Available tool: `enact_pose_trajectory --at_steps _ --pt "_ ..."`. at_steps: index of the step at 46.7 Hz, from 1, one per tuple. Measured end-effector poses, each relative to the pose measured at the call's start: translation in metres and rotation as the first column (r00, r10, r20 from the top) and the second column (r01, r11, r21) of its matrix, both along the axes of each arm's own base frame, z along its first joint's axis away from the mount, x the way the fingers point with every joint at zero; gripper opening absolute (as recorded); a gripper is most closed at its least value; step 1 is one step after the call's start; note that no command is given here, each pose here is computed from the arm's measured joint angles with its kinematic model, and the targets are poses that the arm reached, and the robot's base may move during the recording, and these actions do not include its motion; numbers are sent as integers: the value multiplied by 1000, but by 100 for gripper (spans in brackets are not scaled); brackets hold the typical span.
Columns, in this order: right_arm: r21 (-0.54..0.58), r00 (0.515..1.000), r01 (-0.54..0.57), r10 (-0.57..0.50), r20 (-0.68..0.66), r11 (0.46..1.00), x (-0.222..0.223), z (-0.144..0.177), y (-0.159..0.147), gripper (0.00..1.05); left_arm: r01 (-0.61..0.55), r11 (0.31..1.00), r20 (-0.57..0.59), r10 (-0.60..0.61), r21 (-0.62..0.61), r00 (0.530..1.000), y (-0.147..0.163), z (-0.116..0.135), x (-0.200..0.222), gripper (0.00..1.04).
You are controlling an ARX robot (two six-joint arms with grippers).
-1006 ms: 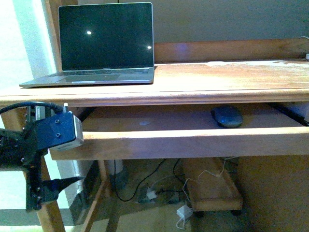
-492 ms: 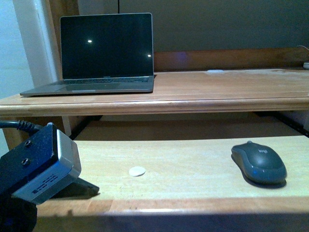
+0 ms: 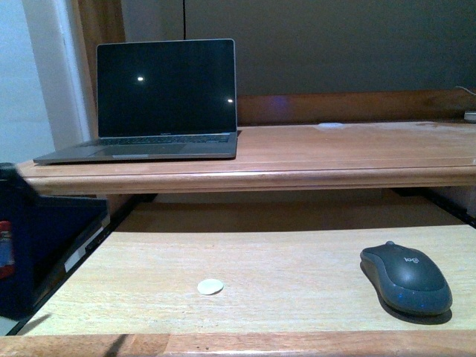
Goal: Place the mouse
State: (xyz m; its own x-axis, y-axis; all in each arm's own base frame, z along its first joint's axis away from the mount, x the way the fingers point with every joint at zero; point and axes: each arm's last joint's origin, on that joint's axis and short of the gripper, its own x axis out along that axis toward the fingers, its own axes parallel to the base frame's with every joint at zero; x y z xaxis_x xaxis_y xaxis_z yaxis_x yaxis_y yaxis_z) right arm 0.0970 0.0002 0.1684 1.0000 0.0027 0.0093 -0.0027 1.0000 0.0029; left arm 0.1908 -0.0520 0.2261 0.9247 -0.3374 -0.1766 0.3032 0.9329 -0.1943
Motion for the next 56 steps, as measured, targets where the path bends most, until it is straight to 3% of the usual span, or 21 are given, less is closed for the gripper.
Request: enact_pose_trajectory --at_steps 9,12,16,23,28,34,42,56 --pt "0 1000 0 0 0 1000 0 0 0 97 -139 986 -15 139 -94 990 16 -3 -63 97" --pt "0 1000 0 0 0 1000 0 0 0 97 -278 960 131 278 -21 952 24 -9 -86 83" --pt "0 1000 0 0 0 1000 0 0 0 97 -326 945 202 314 27 928 31 -13 -93 69" --pt "0 1000 0 0 -2 1000 0 0 0 97 -322 942 219 296 93 930 36 -26 -93 45" --pt "164 981 -108 131 -143 981 3 -2 1 97 -326 939 224 297 106 928 40 -32 -93 27" --pt "259 983 -95 132 -131 961 16 14 3 97 -330 937 227 299 112 927 50 -37 -93 4" --pt "263 979 -172 196 -64 949 43 48 20 97 -332 936 224 301 116 927 51 -43 -93 3" --pt "152 912 -327 353 -207 933 82 66 80 97 -332 936 230 301 114 926 51 -51 -94 3"
